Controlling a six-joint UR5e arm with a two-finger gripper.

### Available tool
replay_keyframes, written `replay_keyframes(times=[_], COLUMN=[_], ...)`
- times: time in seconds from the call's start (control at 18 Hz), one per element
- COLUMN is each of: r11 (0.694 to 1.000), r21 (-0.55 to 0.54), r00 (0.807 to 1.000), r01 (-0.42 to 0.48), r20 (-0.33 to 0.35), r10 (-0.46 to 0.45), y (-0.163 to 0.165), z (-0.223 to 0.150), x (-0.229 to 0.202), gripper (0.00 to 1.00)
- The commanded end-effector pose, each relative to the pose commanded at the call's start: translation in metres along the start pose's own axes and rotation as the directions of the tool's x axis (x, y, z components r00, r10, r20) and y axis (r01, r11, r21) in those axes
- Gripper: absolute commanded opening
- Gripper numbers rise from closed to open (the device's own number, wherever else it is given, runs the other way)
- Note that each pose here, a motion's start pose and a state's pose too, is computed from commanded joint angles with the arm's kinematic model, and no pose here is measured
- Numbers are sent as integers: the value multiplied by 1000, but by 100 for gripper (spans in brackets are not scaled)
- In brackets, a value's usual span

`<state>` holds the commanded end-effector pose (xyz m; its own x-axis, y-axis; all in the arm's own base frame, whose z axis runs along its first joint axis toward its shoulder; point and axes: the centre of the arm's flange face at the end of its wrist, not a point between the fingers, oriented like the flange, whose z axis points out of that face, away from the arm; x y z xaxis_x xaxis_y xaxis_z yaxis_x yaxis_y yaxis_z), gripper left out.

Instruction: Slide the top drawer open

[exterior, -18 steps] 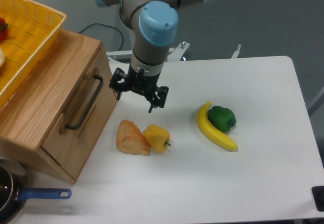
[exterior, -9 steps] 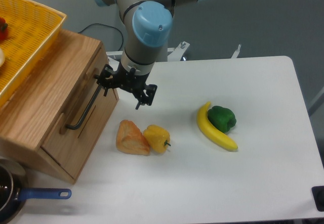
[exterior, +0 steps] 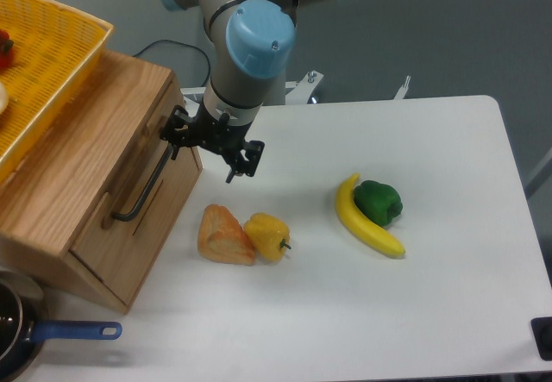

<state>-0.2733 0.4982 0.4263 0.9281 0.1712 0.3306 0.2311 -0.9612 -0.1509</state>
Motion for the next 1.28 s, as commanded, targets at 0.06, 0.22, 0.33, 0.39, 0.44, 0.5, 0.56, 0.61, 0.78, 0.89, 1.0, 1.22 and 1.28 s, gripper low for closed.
replay_keyframes(times=[0.06, 0.22, 0.33, 0.39, 0.44, 0.5, 0.56, 0.61, 0.78, 0.89, 1.0, 1.22, 1.28], r11=[1000, 1000, 1000, 1000, 1000, 1000, 1000, 1000, 1000, 1000, 1000, 1000, 1000], r21=[-1, -3, 12, 11, 12, 11, 10, 10, 3, 8, 9, 8, 5], r00=[1000, 1000, 1000, 1000, 1000, 1000, 1000, 1000, 999, 999, 999, 999, 999], r01=[2, -3, -5, -11, -14, -14, -16, -17, -21, -24, -25, -27, -26], r20=[-1, -6, -23, -25, -24, -25, -25, -25, -27, -24, -21, -22, -24], r10=[-2, 3, 6, 11, 14, 15, 16, 17, 21, 24, 25, 27, 26], y=[-1, -2, -4, -5, -6, -6, -6, -6, -7, -8, -8, -8, -9], z=[-3, -3, -4, -3, -4, -3, -3, -3, 1, 0, -1, 1, 2], x=[1, 4, 8, 12, 13, 14, 15, 15, 17, 17, 18, 18, 17], gripper=[100, 100, 100, 100, 100, 100, 100, 100, 100, 100, 100, 100, 100])
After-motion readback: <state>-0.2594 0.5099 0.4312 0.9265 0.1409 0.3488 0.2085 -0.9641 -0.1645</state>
